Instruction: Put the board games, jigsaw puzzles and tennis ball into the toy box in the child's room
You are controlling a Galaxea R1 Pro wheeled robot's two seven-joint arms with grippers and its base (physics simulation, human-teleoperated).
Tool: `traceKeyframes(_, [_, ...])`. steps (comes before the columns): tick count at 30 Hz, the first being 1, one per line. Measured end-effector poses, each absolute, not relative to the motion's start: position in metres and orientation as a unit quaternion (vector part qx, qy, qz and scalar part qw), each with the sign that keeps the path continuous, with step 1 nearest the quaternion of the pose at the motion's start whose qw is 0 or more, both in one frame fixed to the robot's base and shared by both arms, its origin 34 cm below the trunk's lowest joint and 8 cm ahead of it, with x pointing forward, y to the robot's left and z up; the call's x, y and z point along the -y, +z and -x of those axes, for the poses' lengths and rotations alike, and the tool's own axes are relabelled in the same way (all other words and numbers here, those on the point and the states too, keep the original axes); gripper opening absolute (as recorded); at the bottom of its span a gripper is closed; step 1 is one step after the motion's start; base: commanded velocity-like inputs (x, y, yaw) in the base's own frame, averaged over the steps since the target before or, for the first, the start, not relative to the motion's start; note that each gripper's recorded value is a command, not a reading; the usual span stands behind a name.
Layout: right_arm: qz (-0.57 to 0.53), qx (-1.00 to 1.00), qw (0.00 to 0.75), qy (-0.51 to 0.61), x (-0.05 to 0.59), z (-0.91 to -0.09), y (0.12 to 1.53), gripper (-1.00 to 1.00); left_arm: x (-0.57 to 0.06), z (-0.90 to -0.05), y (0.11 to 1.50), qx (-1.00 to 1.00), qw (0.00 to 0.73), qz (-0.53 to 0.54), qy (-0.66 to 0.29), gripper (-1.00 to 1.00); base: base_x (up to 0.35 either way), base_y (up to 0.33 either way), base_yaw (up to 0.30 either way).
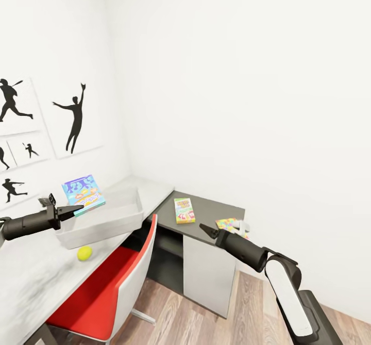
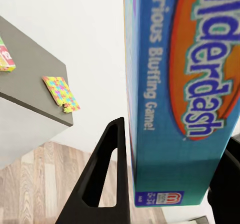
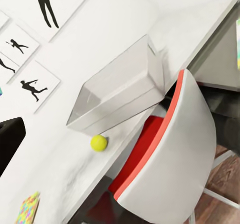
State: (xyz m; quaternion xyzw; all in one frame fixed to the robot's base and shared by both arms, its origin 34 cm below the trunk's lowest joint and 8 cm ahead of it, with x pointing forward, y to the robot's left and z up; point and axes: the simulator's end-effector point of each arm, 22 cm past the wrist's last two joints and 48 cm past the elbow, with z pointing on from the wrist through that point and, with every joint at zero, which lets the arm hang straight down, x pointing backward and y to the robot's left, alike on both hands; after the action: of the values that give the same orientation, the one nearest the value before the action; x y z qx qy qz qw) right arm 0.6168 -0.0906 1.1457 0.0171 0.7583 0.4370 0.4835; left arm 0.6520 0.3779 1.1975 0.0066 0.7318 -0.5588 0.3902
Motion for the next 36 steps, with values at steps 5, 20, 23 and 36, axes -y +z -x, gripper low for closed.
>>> traceKeyframes(5, [-0.017, -0.759, 0.485, 0.433, 0.096, -0.617, 1.145, 1.0, -0.379, -0.652, 1.198, -0.732, 0.391, -0.007, -0.558, -1.0, 0.241, 0.0, 0.0])
traceKeyframes(20, [-0.026, -0.757, 0.493, 0.428, 0.109, -0.621, 1.149, 1.0, -0.379, -0.65, 1.198, -0.737, 0.398, -0.022, -0.546, -1.0, 0.134, 0.0, 0.105])
traceKeyframes(23, [-0.025, -0.756, 0.494, 0.428, 0.109, -0.621, 1.15, 1.0, -0.385, -0.648, 1.196, -0.745, 0.398, -0.023, -0.536, -1.0, 0.097, 0.0, 0.237])
traceKeyframes(36, [-0.015, -0.748, 0.496, 0.441, 0.104, -0.618, 1.157, 1.0, -0.395, -0.643, 1.17, -0.788, 0.377, -0.037, -0.486, -1.0, 0.086, 0.0, 0.035])
